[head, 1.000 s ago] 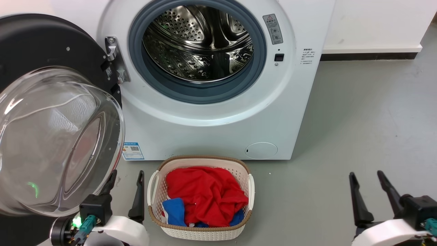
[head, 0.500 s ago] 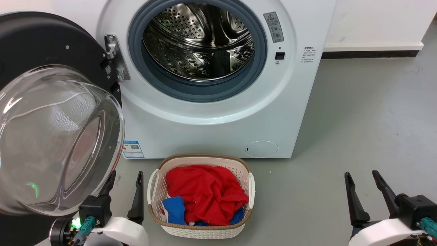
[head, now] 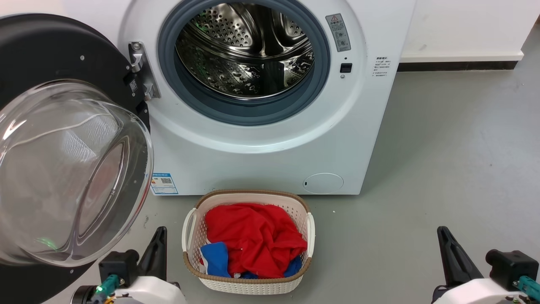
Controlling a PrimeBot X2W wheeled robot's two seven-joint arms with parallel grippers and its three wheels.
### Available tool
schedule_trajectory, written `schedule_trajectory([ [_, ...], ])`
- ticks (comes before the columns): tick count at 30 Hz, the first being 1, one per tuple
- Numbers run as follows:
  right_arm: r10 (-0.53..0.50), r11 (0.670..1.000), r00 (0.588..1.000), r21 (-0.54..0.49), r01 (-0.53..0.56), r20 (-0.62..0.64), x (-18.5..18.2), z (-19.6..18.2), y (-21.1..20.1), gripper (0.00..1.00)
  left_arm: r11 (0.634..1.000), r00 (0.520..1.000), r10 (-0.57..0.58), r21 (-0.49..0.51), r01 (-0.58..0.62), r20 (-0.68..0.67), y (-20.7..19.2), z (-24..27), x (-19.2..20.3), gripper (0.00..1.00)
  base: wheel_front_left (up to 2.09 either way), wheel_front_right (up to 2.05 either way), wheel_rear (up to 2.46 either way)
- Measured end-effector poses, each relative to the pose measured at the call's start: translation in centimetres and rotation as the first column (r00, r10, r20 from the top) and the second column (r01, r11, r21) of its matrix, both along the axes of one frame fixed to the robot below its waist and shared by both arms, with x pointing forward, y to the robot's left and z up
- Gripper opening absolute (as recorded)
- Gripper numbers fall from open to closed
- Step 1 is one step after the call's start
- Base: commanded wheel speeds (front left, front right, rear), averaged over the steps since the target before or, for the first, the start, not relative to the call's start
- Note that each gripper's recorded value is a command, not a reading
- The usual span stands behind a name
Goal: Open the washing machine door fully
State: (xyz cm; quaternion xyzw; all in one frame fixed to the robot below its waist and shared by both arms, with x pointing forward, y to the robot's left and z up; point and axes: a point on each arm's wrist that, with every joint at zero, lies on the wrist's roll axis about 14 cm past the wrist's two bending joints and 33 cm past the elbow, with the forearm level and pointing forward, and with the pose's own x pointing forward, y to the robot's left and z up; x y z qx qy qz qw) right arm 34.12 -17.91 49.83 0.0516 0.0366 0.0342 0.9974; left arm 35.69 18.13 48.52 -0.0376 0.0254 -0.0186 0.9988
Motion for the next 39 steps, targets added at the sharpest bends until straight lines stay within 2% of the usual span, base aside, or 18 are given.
schedule_trajectory([
  [7, -0.016, 0.990, 1.000, 0.140, 0.018, -0.018, 0.2, -0.3, -0.2, 0.00, 0.990, 0.998, 0.031, -0.137, -0.037, -0.046, 0.5, -0.4, 0.3, 0.00, 0.00, 0.00, 0.00],
  [17, -0.034, 0.947, 0.999, 0.318, 0.041, -0.028, 0.8, -0.3, -0.4, 0.00, 0.947, 0.993, 0.054, -0.312, -0.083, -0.101, 0.9, -0.8, 0.7, 0.00, 0.00, 0.00, 0.00],
  [29, -0.050, 0.867, 0.998, 0.494, 0.062, -0.038, 1.4, -0.2, -0.7, 0.00, 0.863, 0.989, 0.062, -0.490, -0.122, -0.137, 1.1, -0.9, 1.1, 0.00, 0.00, 0.00, 0.00],
  [39, -0.057, 0.786, 0.997, 0.613, 0.074, -0.048, 2.0, -0.1, -0.8, 0.00, 0.779, 0.987, 0.056, -0.612, -0.137, -0.149, 1.1, -0.7, 1.5, 0.00, 0.00, 0.00, 0.00],
])
